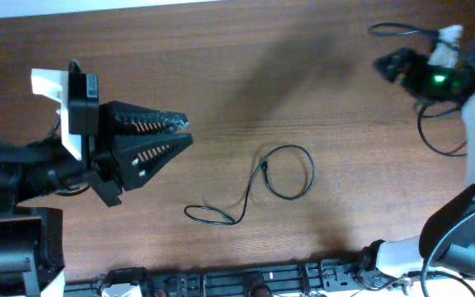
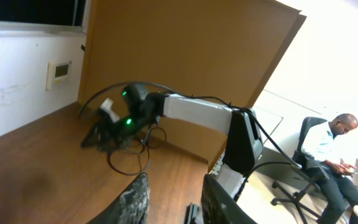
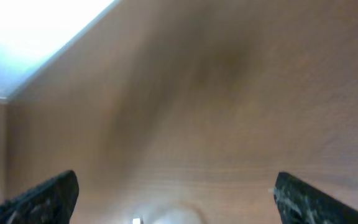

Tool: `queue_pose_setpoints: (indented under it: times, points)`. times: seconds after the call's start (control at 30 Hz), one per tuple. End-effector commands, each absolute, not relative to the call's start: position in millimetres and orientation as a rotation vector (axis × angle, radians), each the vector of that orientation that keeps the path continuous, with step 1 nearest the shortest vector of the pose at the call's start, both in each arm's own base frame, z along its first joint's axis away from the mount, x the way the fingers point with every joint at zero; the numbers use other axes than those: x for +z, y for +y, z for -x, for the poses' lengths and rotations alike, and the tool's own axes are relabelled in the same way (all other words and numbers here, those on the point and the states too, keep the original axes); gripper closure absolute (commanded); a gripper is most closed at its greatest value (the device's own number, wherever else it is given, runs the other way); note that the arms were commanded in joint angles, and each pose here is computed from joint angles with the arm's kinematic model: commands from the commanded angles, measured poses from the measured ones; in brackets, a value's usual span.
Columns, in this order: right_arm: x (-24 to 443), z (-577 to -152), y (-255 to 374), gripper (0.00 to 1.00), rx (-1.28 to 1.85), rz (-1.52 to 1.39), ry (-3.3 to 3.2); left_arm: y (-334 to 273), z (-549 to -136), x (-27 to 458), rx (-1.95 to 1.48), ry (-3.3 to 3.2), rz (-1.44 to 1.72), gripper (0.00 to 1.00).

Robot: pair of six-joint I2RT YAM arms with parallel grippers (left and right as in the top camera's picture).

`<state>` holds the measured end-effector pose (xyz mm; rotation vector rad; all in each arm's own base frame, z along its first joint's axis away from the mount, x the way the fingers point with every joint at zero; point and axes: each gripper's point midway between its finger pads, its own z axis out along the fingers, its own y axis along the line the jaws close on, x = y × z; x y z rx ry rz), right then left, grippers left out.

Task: Untangle cables
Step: 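Move the right gripper down toward the black cable near the table's front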

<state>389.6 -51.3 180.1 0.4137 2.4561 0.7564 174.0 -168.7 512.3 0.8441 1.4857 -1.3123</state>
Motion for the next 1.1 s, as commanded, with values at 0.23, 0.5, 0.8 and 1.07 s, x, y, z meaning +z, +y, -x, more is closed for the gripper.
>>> queue_pose_setpoints:
  times: [0.23,0.5,0.8,1.07]
  points:
    - [156.7,-350.1,67.1,0.01,0.694,0.458,2.637,-168.3,-167.9,514.4,-1.251,1.432,-0.905,0.62]
    - [146.7,-314.1,108.2,0.01,0.711,0.775,2.685,-148.5,-214.2,457.0,-1.015,1.704,-0.653,0.61]
    - [145.3,-248.2,166.4,0.01,0.771,1.483,2.492,-127.4,-220.2,402.4,-0.882,1.981,-0.485,0.64]
    - [173.8,-224.3,191.5,0.01,0.764,1.592,2.339,-97.7,-187.2,357.0,-0.683,2.22,-0.33,0.72]
